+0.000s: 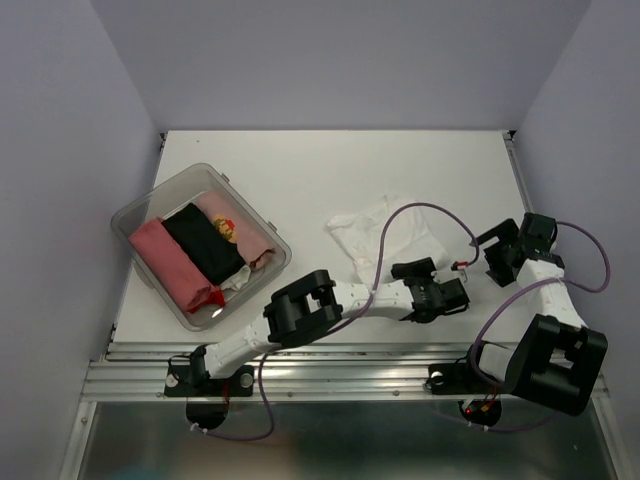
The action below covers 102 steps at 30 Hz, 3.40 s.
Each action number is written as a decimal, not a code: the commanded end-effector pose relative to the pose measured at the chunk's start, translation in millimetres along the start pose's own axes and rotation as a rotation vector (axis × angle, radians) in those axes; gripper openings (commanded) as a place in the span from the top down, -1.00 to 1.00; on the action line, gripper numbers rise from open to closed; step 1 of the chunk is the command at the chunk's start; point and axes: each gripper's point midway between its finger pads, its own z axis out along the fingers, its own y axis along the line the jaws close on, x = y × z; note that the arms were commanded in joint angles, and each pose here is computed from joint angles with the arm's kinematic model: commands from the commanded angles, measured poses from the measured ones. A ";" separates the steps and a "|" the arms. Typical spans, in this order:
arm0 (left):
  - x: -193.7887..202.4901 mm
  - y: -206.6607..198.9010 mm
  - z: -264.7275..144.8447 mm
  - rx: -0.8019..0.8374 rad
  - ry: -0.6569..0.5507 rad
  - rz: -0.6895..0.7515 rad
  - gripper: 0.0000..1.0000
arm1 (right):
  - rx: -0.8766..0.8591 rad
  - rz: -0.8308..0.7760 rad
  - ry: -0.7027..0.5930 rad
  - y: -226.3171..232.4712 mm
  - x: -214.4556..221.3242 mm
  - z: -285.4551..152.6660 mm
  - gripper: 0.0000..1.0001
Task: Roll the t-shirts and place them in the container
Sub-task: Roll the T-shirt to the center of the board.
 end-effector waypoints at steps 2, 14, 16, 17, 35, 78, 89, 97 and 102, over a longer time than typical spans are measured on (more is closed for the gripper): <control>10.0 2.5 16.0 0.036 0.049 -0.003 0.11 | -0.046 -0.005 -0.040 9.7 -9.6 -4.3 -0.81; -11.3 -2.1 1.5 0.228 0.023 -0.073 1.00 | -0.049 -0.005 -0.039 10.2 -9.2 -5.4 -0.81; -16.3 -9.6 -11.0 0.348 0.035 -0.095 1.00 | -0.053 -0.005 -0.043 11.5 -10.3 -6.2 -0.81; -20.0 -12.4 -17.2 0.393 0.031 -0.105 1.00 | -0.057 -0.005 -0.043 12.0 -10.0 -6.9 -0.81; -45.9 -32.8 -93.7 1.114 0.122 -0.393 1.00 | -0.192 -0.048 -0.026 45.6 -15.7 -25.8 -0.80; -7.6 -22.5 -35.6 1.681 0.219 -0.791 1.00 | -0.303 -0.253 0.159 41.6 89.8 -51.6 0.99; 1.2 -13.7 -11.0 1.458 0.271 -0.725 1.00 | -0.245 -0.246 0.117 44.4 87.6 -32.8 0.99; 1.5 -9.4 -3.9 1.409 0.256 -0.676 1.00 | -0.222 -0.229 0.060 50.5 72.3 -32.9 0.99; -6.5 -12.6 4.1 1.426 0.235 -0.687 1.00 | -0.228 -0.218 0.069 54.2 72.4 -28.9 0.99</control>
